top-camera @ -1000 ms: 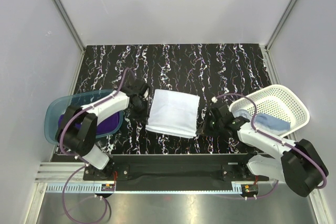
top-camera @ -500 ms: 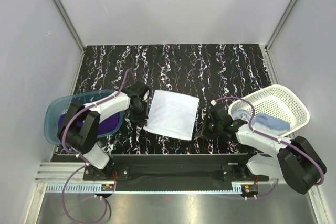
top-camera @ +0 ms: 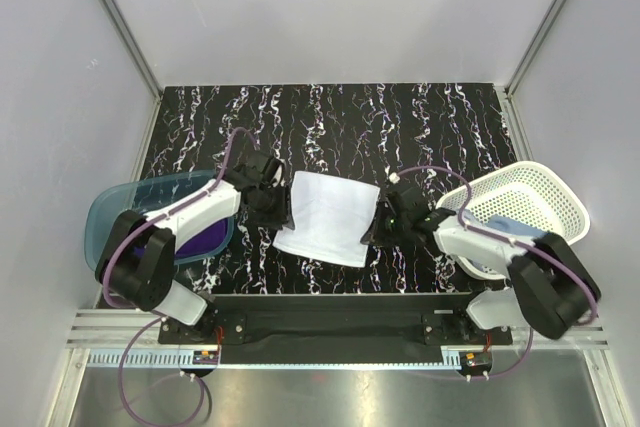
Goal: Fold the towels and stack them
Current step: Fold the towel
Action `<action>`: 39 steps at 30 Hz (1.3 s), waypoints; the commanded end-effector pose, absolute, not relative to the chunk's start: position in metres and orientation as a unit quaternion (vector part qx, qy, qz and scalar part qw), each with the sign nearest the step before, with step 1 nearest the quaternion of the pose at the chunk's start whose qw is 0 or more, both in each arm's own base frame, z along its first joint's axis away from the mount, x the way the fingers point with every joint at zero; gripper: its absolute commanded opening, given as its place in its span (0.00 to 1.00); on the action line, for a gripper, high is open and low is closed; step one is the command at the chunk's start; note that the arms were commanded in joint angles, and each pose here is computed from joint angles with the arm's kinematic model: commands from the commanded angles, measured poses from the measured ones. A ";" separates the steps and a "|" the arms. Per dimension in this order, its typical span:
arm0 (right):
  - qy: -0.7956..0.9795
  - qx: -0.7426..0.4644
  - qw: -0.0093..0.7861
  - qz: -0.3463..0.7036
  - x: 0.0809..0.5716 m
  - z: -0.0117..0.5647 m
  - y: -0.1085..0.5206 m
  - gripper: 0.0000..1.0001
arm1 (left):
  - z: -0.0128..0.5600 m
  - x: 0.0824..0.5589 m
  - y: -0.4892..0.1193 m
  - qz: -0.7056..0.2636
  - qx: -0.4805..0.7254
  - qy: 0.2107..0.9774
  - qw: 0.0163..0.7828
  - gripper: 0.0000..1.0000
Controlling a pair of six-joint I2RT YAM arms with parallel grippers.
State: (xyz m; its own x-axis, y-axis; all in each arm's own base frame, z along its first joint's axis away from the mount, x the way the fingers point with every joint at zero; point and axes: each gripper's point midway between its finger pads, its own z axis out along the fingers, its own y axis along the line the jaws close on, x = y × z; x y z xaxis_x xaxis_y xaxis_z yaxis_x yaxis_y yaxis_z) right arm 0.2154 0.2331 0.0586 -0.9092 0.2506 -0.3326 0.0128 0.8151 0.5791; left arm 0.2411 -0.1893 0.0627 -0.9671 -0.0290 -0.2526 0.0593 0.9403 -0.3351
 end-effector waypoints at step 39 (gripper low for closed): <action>0.960 -0.013 0.269 0.081 0.391 0.026 0.173 0.02 | 0.025 0.406 -0.229 -0.137 -0.001 0.975 0.178 0.48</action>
